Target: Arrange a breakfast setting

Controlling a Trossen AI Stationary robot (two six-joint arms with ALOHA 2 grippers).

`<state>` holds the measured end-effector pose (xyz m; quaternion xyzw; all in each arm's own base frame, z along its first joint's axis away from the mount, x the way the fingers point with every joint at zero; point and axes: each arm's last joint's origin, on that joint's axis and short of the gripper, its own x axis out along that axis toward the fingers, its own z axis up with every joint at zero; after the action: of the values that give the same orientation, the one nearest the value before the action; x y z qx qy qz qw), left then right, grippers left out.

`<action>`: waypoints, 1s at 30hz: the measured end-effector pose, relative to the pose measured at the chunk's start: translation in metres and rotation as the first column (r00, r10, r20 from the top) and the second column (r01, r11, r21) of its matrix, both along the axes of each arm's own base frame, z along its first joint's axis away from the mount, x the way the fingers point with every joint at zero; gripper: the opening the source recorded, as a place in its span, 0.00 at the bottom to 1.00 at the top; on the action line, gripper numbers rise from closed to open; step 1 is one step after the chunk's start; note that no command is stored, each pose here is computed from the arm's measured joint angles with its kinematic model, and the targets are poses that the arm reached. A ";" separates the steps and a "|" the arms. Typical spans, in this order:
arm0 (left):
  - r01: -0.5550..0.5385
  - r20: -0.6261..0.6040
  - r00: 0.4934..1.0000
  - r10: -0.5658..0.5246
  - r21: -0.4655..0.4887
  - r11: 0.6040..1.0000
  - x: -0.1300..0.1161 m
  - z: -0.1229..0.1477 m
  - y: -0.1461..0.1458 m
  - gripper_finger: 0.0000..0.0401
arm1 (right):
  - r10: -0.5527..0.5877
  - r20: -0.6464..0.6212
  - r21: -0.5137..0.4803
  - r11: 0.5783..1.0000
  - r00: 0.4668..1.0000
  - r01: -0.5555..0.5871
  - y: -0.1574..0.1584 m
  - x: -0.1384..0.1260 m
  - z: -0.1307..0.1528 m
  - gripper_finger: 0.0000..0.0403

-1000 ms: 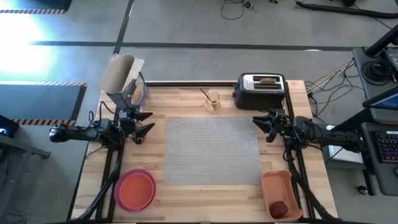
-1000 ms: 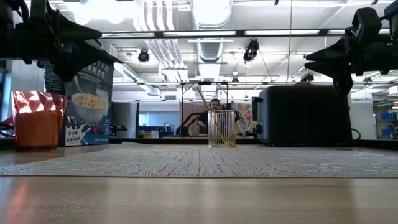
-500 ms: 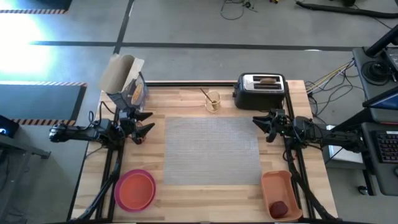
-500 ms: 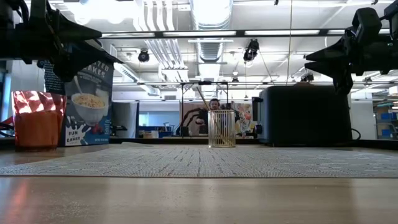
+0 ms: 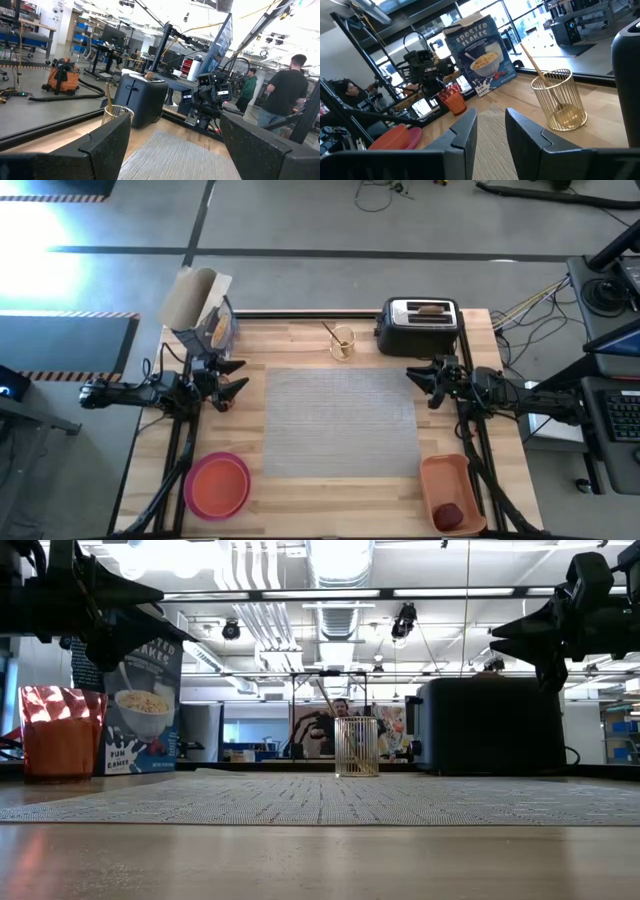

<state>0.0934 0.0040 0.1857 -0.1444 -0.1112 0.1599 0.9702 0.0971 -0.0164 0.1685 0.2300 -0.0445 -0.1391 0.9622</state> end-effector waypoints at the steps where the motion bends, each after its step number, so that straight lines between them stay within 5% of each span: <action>1: -0.001 0.001 1.000 0.001 0.000 1.000 0.000 0.000 0.000 0.72 | 0.000 0.000 0.000 1.000 1.000 0.000 0.000 0.000 0.000 0.23; 30: -0.011 0.001 1.000 0.011 -0.002 1.000 0.000 0.000 0.000 0.72 | 0.000 0.000 0.000 1.000 1.000 0.000 0.000 0.000 0.000 0.23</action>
<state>0.0932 0.0043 0.1859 -0.1447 -0.1123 0.1652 0.9691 0.0971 -0.0164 0.1685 0.2300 -0.0446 -0.1390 0.9622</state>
